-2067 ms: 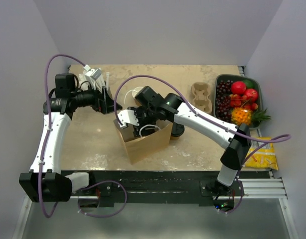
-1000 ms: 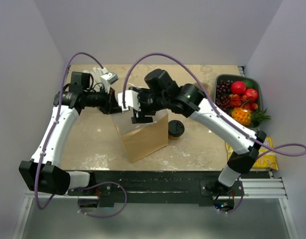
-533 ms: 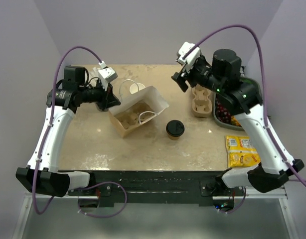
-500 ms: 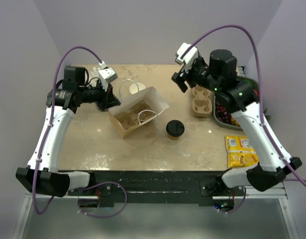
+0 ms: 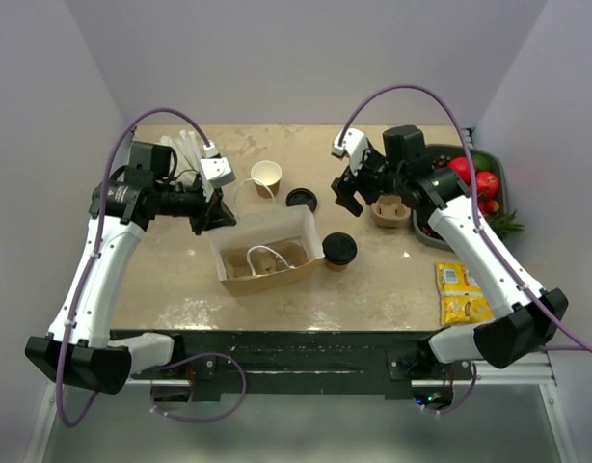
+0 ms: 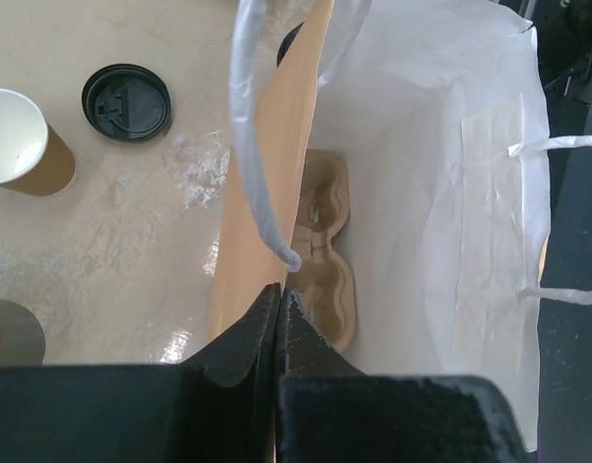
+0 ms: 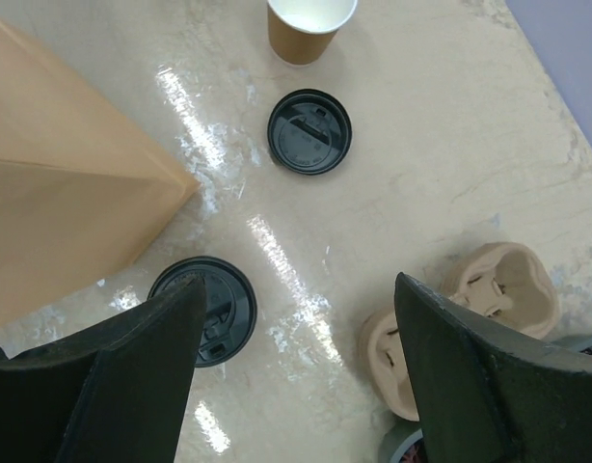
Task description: Pack the takeout coffee
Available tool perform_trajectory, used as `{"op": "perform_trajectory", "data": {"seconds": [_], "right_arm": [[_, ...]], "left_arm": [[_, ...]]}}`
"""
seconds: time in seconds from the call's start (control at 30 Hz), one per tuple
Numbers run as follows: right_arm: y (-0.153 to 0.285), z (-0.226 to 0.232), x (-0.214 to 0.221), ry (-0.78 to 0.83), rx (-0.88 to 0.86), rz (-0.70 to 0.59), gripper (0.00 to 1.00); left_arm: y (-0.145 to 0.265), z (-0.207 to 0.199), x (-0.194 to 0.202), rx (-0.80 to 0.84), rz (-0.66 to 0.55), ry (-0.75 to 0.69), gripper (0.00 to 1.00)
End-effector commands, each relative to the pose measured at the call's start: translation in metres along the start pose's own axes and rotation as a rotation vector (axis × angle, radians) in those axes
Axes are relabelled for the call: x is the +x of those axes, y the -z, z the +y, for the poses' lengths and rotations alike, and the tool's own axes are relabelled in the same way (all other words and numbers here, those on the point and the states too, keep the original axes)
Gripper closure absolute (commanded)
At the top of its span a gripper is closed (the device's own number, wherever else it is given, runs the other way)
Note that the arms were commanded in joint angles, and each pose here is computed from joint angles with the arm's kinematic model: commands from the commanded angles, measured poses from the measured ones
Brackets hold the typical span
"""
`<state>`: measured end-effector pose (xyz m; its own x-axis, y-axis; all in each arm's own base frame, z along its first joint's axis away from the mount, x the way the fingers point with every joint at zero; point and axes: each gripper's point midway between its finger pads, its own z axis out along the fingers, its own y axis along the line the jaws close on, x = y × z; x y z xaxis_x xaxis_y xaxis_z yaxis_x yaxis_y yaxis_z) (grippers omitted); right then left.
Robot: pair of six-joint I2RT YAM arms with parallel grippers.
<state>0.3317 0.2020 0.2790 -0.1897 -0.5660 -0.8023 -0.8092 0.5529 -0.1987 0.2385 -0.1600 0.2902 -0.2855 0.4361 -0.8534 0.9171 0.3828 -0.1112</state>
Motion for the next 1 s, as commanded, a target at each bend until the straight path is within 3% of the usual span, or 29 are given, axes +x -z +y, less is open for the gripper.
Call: {"op": "perform_trajectory", "data": {"seconds": [0.0, 0.13, 0.23, 0.3, 0.43, 0.77, 0.97], "right_arm": [[0.009, -0.012, -0.015, -0.028, 0.021, -0.073, 0.19], [0.0, 0.005, -0.013, 0.047, -0.12, -0.057, 0.16], [0.003, 0.037, 0.029, 0.233, -0.343, 0.065, 0.11], [0.002, 0.044, 0.049, 0.263, -0.381, 0.101, 0.09], [-0.001, 0.048, 0.075, 0.371, -0.411, 0.138, 0.08], [-0.026, 0.042, 0.098, 0.437, -0.388, 0.165, 0.01], [-0.027, 0.052, 0.099, 0.524, -0.43, 0.136, 0.01]], "left_arm": [[0.008, 0.007, -0.01, -0.079, -0.018, -0.097, 1.0], [0.017, 0.032, -0.028, -0.199, -0.025, -0.146, 1.0], [0.024, 0.043, -0.035, -0.252, -0.008, -0.212, 1.0], [0.026, 0.043, -0.033, -0.257, 0.0, -0.24, 1.0], [0.022, 0.028, -0.021, -0.188, 0.008, -0.288, 1.0], [0.001, 0.003, 0.041, -0.085, 0.067, -0.234, 1.0], [0.003, -0.003, 0.044, -0.088, 0.062, -0.23, 1.0]]}}
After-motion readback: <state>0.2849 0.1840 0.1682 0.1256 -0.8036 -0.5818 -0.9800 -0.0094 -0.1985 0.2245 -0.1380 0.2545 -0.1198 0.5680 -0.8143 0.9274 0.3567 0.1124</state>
